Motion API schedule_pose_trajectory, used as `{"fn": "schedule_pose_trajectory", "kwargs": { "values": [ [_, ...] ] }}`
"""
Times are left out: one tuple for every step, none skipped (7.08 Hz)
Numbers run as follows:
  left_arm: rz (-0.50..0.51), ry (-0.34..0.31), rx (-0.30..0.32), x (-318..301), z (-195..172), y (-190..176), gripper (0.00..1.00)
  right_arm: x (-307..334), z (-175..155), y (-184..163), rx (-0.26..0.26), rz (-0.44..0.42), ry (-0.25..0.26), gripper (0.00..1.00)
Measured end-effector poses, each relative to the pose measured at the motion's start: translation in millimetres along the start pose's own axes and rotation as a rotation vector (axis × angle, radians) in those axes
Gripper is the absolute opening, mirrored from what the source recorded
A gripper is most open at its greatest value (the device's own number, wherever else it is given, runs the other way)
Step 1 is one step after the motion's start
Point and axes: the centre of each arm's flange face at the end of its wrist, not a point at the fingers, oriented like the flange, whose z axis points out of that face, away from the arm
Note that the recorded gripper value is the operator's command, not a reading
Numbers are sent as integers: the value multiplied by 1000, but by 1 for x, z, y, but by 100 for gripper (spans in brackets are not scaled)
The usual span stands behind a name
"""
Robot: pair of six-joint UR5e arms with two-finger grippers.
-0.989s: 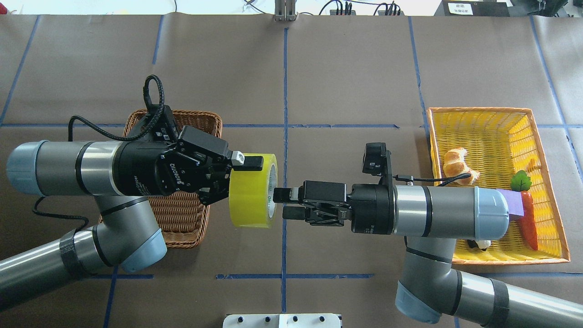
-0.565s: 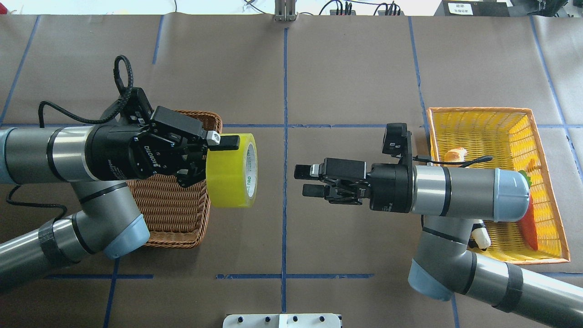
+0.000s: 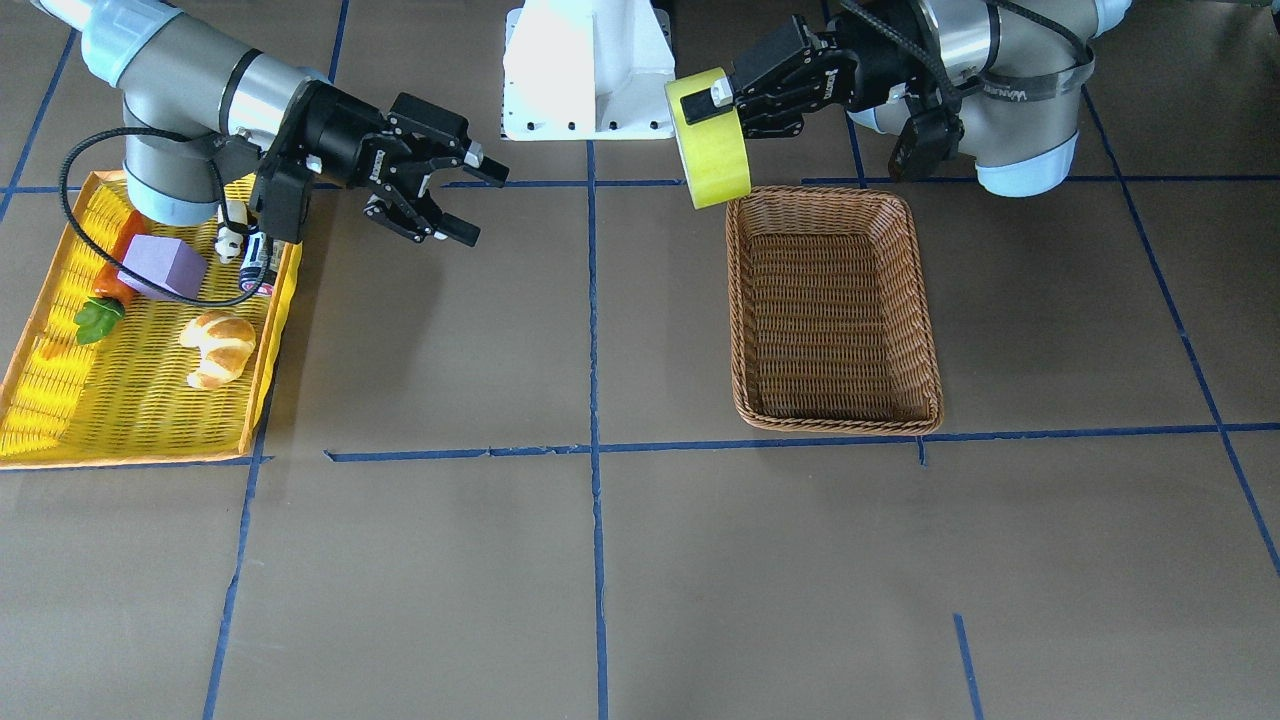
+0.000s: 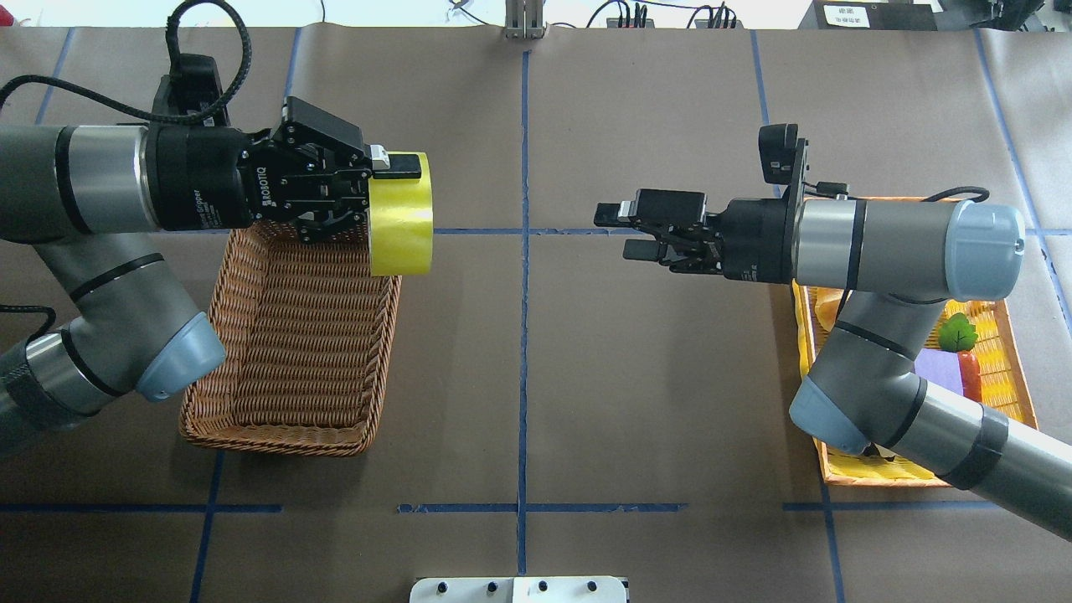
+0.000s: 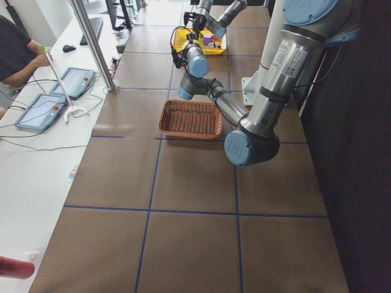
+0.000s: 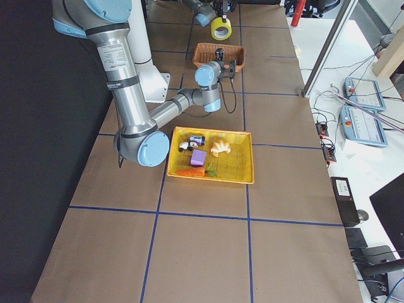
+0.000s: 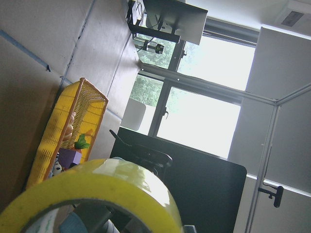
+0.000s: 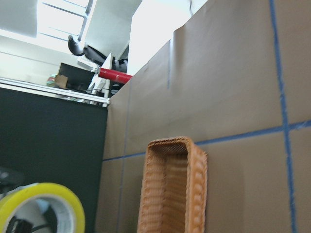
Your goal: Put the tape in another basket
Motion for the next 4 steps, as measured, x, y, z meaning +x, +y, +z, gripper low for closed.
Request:
{"fn": "schedule_pose_trajectory", "kwargs": {
  "values": [
    [53,-114,57,13,4,2,0,4,-7,-33,38,-43,125,100],
    [104,-226,101,18,4,3,0,14,-15,-62,61,-79,256,100],
    [157,-341,134,16,2,2,0,30,-20,-85,68,-119,403,100],
    [204,-448,155,10,0,-1,0,47,-25,-104,51,-175,553,100]
  ]
}}
